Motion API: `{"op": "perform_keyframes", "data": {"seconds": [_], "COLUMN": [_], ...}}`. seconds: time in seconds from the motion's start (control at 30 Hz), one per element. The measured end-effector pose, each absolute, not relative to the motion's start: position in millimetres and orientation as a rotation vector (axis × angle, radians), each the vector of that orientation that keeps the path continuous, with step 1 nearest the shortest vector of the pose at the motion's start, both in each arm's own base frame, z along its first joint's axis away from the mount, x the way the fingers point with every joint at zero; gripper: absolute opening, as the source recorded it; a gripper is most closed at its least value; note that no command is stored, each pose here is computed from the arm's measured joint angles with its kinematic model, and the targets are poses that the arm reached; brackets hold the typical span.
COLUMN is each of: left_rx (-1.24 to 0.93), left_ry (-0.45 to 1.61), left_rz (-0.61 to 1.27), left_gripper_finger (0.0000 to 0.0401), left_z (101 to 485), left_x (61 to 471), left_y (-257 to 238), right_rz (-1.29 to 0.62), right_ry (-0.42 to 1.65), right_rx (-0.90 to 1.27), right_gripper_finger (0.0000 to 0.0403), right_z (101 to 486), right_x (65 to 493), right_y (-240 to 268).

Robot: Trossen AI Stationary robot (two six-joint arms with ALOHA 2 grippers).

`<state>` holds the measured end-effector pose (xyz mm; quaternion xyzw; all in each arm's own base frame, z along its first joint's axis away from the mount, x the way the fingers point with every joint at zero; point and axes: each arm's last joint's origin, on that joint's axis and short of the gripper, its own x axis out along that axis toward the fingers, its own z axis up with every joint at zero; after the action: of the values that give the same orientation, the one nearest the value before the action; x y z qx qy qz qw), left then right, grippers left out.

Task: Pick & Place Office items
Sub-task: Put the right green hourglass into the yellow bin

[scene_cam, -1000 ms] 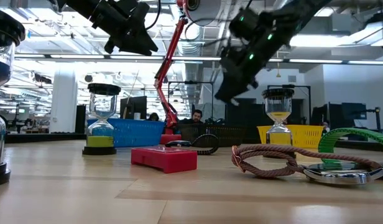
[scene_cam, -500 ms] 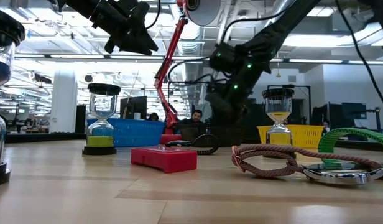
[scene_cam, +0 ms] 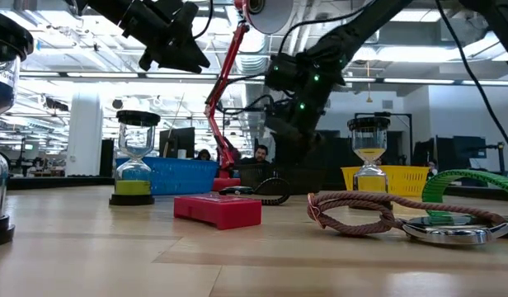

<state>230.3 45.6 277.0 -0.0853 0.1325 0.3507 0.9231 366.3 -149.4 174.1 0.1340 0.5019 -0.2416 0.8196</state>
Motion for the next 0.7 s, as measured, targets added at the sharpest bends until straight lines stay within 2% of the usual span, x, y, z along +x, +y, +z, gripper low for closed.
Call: {"op": "perform_keyframes", "data": {"seconds": [0.3, 0.7], "left_rx": [-0.175, -0.174], "left_ry": [0.272, 0.272], "left_rz": [0.722, 0.723], "left_gripper_finger": [0.0131, 0.0131], "left_z": [277.0, 277.0], "left_x": [230.3, 230.3], "left_y": [45.7, 45.6], "right_rz": [-0.451, -0.368], "right_ry": [1.177, 1.114], "right_rx": [0.231, 0.188], "right_gripper_finger": [0.0223, 0.0224], "right_z": [206.7, 254.7], "right_x": [373.3, 357.3], "right_y": [-134.1, -82.5]}}
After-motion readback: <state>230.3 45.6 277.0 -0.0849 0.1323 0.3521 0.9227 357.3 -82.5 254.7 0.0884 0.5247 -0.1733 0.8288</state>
